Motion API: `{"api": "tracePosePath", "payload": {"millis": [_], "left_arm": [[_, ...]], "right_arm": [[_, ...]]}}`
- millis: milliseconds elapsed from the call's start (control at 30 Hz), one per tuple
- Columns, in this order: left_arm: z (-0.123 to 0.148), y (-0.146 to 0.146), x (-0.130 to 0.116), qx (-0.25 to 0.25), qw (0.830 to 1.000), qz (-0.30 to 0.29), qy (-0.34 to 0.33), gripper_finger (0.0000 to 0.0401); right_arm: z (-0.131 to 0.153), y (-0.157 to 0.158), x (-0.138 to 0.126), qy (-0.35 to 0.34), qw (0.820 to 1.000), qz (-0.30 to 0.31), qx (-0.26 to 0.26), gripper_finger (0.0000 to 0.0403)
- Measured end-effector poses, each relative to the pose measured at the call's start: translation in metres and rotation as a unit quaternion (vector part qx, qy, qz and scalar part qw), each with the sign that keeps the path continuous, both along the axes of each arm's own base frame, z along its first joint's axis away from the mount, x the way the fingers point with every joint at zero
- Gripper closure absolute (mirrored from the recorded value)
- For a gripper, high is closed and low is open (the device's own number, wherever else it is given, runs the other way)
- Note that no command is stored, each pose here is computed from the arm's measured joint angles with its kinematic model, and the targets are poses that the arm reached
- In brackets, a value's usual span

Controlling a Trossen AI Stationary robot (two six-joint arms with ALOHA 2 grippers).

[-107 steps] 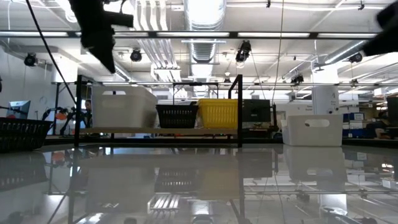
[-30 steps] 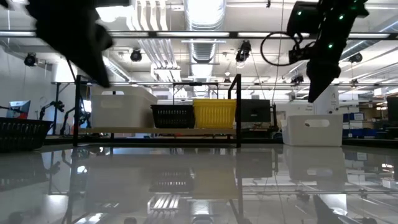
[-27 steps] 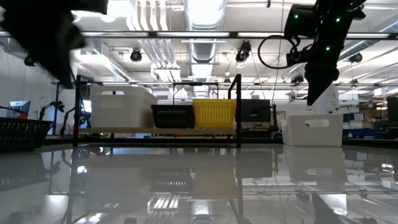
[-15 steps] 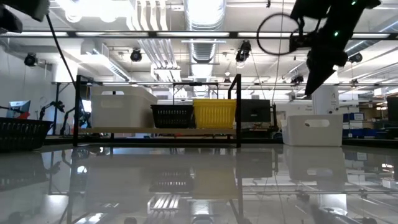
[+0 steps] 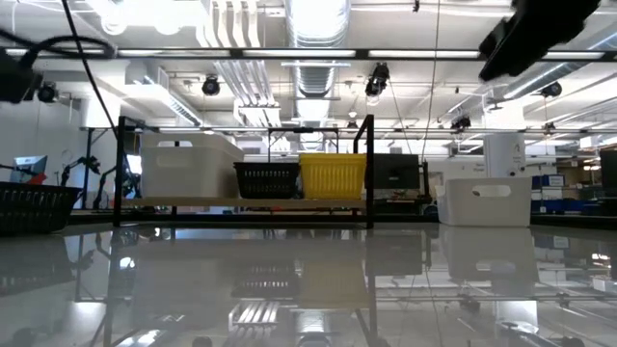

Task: Stack baskets on shelf by color
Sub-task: Stack the black bin on top of the black bin

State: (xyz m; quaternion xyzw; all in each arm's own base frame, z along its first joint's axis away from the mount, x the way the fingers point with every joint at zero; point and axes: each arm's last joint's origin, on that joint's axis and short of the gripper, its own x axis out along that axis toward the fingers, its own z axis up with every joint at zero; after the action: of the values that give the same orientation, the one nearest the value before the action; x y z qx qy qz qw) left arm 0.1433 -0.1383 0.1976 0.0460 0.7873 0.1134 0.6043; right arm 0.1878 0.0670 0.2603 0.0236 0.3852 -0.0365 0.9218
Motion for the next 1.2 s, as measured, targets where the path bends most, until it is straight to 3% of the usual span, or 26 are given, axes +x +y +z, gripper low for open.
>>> {"api": "tracePosePath", "payload": {"millis": [267,367,533,667,800,1000,1100,1200], "left_arm": [[-0.03,0.006,-0.005,-0.014,0.999,-0.038,-0.013,0.0216],[-0.032,0.005,-0.003,-0.023,0.999,-0.038,-0.024,0.026],[-0.022,-0.004,0.006,-0.048,0.997,-0.038,-0.055,0.0376],[-0.002,-0.015,0.019,-0.071,0.992,-0.029,-0.097,0.0393],[0.03,-0.027,0.041,-0.079,0.982,-0.033,-0.17,0.0399],[0.079,-0.036,0.097,-0.059,0.955,-0.096,-0.275,0.04],[0.099,-0.026,0.13,-0.026,0.949,-0.122,-0.291,0.04],[0.117,0.001,0.158,0.032,0.953,-0.117,-0.277,0.0401]], "right_arm": [[0.003,0.061,-0.011,-0.083,0.994,0.076,-0.004,0.0349],[0.002,0.08,-0.018,-0.105,0.99,0.094,-0.009,0.0349],[-0.005,0.104,-0.029,-0.122,0.988,0.099,-0.012,0.0349],[-0.016,0.118,-0.034,-0.115,0.988,0.097,-0.018,0.0349],[-0.029,0.128,-0.034,-0.104,0.99,0.09,-0.029,0.0349],[-0.045,0.141,-0.027,-0.085,0.991,0.085,-0.051,0.0349],[-0.05,0.147,-0.022,-0.082,0.991,0.087,-0.057,0.0349],[-0.053,0.153,-0.018,-0.082,0.991,0.088,-0.058,0.0349]]}}
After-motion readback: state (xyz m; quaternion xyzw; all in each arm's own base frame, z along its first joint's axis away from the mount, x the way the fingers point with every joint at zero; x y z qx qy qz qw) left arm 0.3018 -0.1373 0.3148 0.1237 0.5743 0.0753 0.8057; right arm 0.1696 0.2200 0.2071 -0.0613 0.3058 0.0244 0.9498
